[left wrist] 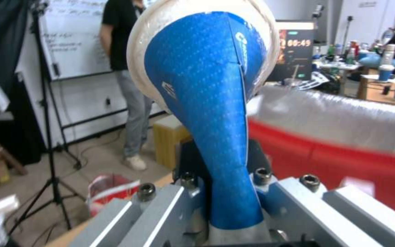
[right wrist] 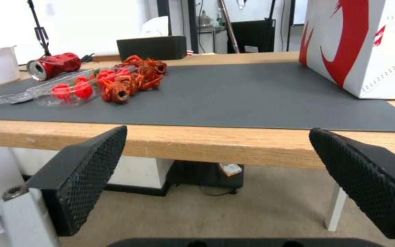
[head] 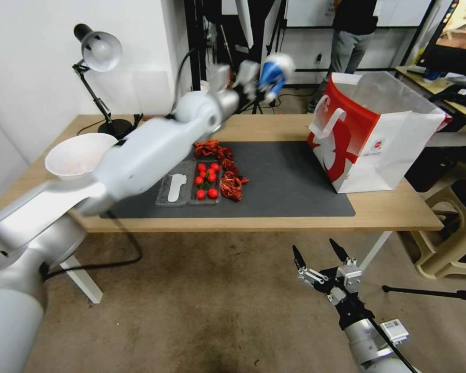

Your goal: Pick up the trash from the table and place it into the takeout bag.

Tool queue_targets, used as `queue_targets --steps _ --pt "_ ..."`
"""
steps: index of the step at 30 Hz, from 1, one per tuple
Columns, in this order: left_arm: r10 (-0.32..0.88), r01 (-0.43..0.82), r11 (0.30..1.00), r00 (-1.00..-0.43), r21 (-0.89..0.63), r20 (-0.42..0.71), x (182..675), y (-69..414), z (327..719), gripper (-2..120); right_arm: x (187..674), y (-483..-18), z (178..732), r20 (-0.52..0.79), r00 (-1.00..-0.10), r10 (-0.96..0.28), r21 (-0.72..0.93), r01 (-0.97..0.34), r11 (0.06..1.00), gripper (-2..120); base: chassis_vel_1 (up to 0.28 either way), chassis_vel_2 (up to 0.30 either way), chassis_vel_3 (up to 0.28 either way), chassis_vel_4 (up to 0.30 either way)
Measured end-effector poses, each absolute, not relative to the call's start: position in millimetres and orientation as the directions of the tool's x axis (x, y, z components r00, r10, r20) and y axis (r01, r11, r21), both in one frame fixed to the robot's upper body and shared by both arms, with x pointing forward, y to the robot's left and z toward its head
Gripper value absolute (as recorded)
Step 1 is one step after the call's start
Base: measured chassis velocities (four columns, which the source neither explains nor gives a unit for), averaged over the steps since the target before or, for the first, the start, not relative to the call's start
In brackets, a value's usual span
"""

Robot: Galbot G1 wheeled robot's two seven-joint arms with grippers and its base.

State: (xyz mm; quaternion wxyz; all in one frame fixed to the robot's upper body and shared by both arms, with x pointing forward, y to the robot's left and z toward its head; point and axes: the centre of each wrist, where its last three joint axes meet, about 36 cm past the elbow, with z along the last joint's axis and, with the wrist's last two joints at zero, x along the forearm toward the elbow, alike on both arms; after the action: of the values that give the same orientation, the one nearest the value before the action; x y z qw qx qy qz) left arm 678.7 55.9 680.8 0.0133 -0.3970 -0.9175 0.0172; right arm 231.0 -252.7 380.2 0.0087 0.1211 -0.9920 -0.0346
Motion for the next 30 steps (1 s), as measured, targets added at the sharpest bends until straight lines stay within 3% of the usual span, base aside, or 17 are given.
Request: queue_targets --steps 5,13,28,30 --pt "0.765 0.765 0.644 -0.644 0.006 0.006 673.7 -0.7 703.5 3 231.0 -252.9 377.8 0.013 -0.972 -0.235 0.072 -0.233 0.97 100 0.0 0.0 0.0 0.0" --pt "0.831 0.831 0.551 -0.555 0.074 0.04 649.8 -72.6 700.4 3 231.6 -252.0 374.1 0.013 -0.973 -0.23 0.076 -0.228 0.971 100 0.0 0.0 0.0 0.0" --pt "0.856 0.857 0.486 -0.506 0.17 0.106 644.4 -102.2 670.9 3 229.9 -251.5 372.3 0.011 -0.973 -0.229 0.078 -0.227 0.971 100 0.0 0.0 0.0 0.0" --pt "0.858 0.859 0.482 -0.503 0.175 0.104 642.5 -103.8 670.6 10 229.7 -251.6 371.9 0.012 -0.973 -0.229 0.077 -0.227 0.971 100 0.0 0.0 0.0 0.0"
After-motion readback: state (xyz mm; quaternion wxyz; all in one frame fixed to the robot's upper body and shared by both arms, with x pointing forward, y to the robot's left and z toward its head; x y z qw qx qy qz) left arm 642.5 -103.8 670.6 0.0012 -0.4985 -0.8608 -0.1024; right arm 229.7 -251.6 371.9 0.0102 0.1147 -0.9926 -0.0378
